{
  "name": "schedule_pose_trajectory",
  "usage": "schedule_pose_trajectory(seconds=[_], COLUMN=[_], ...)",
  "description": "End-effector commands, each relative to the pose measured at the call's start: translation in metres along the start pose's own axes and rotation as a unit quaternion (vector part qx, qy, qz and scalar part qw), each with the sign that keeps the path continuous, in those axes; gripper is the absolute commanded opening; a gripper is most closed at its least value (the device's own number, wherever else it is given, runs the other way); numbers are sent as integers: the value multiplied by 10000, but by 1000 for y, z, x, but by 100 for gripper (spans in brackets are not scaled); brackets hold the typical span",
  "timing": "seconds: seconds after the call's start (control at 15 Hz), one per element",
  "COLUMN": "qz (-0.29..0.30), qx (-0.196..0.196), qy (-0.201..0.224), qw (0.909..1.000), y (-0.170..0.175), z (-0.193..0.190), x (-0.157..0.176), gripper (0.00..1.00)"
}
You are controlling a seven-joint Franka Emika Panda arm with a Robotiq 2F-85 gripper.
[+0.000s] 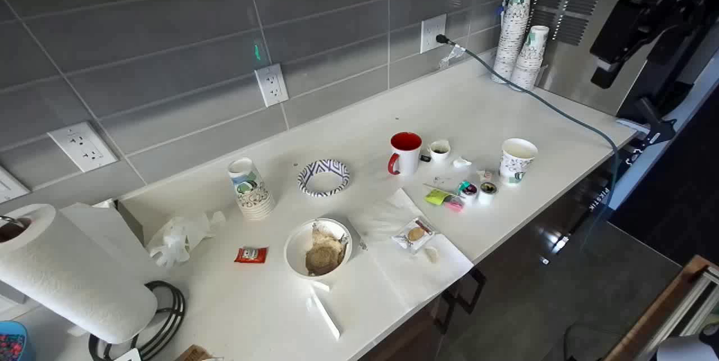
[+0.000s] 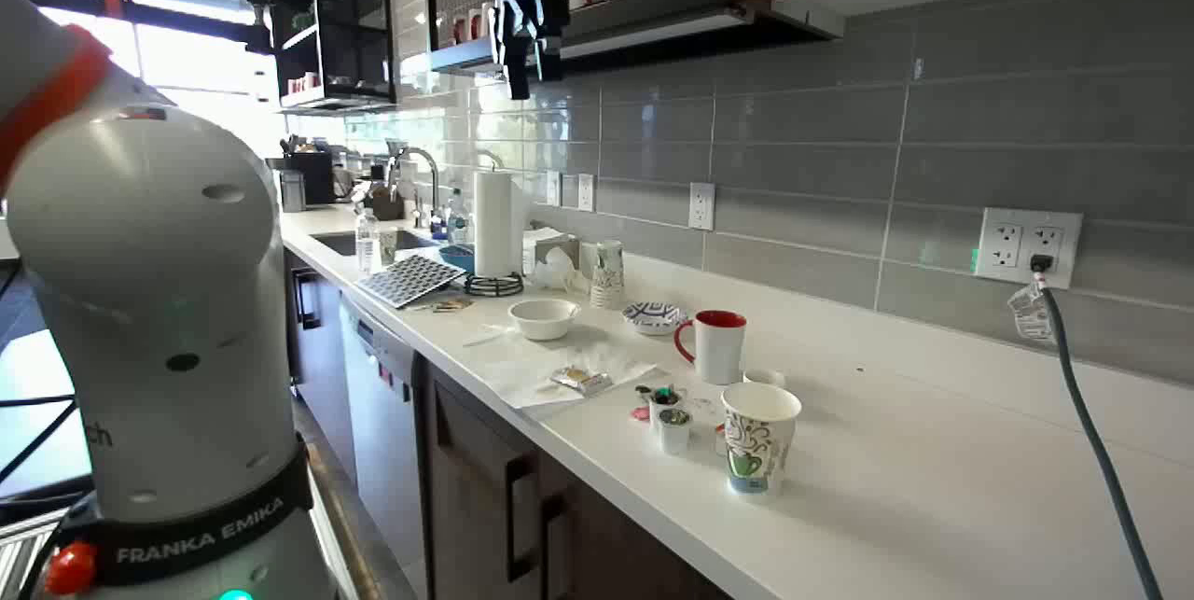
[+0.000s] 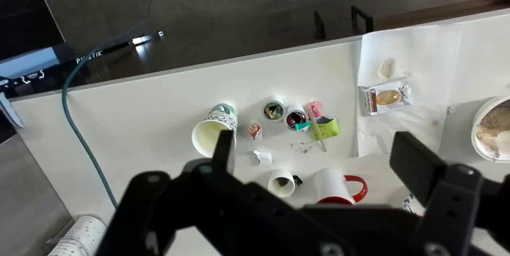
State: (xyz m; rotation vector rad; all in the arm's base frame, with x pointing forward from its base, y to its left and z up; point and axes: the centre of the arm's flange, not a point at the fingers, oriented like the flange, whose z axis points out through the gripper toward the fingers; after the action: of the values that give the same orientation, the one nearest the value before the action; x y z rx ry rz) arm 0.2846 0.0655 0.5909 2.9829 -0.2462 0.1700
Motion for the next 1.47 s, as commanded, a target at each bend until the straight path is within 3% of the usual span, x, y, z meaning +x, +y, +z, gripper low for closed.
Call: schedule_pose_trajectory(seconds=[0.0,0.8,1.07,1.27,1.4], qz=[0,-108,-951,-1542,-1840], qx=[0,27,26,34,311], qy=[2,-1,401,717,860], qw=[10000,9999,9947,9854,9787], y=[0,-3,-53,-92,-113], z=[0,4,40,80,109], x=[0,4,31,48,59], gripper=[100,100,100,100,100])
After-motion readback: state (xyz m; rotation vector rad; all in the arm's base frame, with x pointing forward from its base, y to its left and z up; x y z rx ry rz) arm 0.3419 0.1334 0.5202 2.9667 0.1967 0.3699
